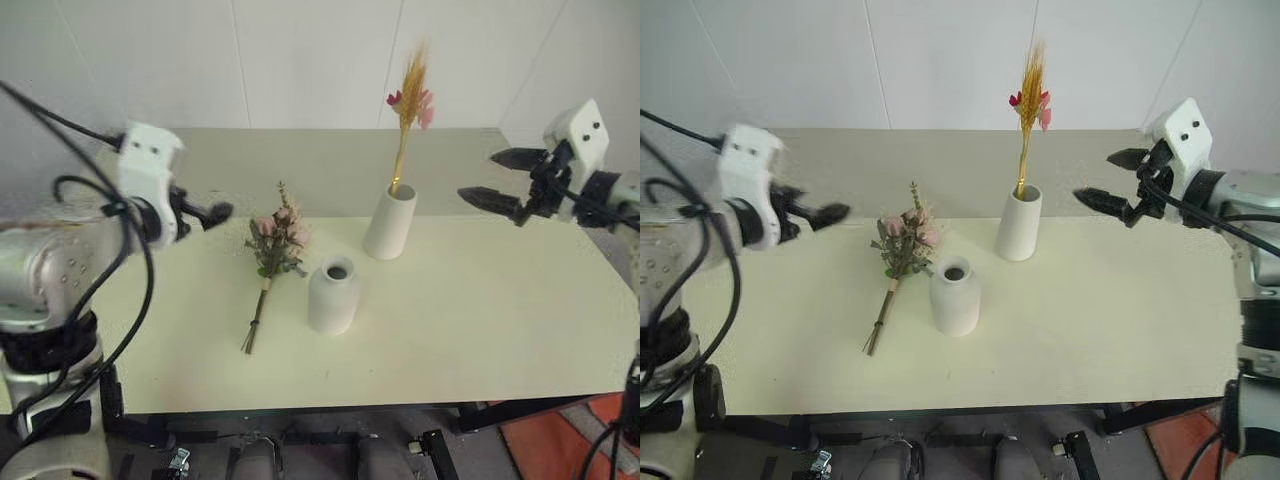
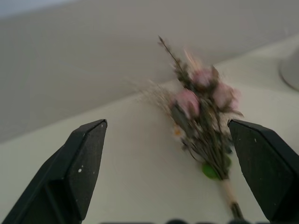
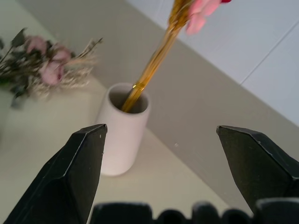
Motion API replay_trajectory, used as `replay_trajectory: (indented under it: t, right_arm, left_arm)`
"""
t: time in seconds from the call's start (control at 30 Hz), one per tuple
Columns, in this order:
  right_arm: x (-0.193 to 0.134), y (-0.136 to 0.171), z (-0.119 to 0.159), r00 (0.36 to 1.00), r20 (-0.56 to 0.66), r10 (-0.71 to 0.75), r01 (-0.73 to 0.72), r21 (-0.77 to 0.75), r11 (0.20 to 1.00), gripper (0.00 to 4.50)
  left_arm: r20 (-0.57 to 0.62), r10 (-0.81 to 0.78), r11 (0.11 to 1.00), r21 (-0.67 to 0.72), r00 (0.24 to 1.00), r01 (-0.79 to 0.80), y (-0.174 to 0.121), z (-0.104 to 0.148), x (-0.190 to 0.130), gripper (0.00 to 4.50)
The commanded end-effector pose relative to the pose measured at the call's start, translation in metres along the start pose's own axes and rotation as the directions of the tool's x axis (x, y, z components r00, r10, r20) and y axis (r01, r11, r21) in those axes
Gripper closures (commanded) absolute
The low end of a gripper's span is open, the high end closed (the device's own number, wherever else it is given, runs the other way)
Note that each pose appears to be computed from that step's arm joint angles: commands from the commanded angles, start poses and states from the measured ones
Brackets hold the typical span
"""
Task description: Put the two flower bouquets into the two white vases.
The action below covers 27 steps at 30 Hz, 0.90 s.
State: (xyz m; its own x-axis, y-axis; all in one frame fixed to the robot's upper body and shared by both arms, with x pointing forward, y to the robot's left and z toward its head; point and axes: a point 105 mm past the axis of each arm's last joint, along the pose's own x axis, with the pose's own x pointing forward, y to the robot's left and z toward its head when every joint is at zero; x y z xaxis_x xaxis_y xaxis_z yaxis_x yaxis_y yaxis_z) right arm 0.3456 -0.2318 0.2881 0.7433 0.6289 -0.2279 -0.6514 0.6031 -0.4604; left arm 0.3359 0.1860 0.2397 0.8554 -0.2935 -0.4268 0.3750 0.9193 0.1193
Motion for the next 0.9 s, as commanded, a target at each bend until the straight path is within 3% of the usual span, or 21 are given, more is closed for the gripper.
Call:
replay_trajectory:
  t: [0.03,0.2,0.47,0.83,0.9]
  right_arm:
    - [-0.019,0.018,0.009,0.987,-0.036,0.157,-0.159,-0.049,0.986,0.04]
    - [-0.034,0.031,0.003,0.966,-0.083,0.244,-0.250,-0.072,0.966,0.04]
    - [-0.034,0.029,-0.002,0.981,-0.081,0.176,-0.181,-0.047,0.982,0.04]
    - [-0.051,0.035,-0.008,0.983,-0.113,0.145,-0.149,-0.025,0.989,0.04]
    - [-0.053,0.036,-0.009,0.983,-0.117,0.139,-0.143,-0.024,0.990,0.00]
  left_arm:
    - [-0.149,-0.067,0.998,-0.006,0.987,0.067,-0.007,-0.016,0.013,0.00]
    - [-0.263,-0.108,0.994,-0.037,0.959,0.102,-0.011,-0.027,0.025,0.00]
    - [-0.376,-0.227,0.974,-0.111,0.898,0.200,-0.041,-0.033,0.057,0.00]
    - [-0.479,-0.222,0.975,-0.102,0.849,0.197,-0.053,-0.040,0.074,0.00]
    - [-0.496,-0.232,0.973,-0.118,0.837,0.199,-0.054,-0.043,0.077,0.40]
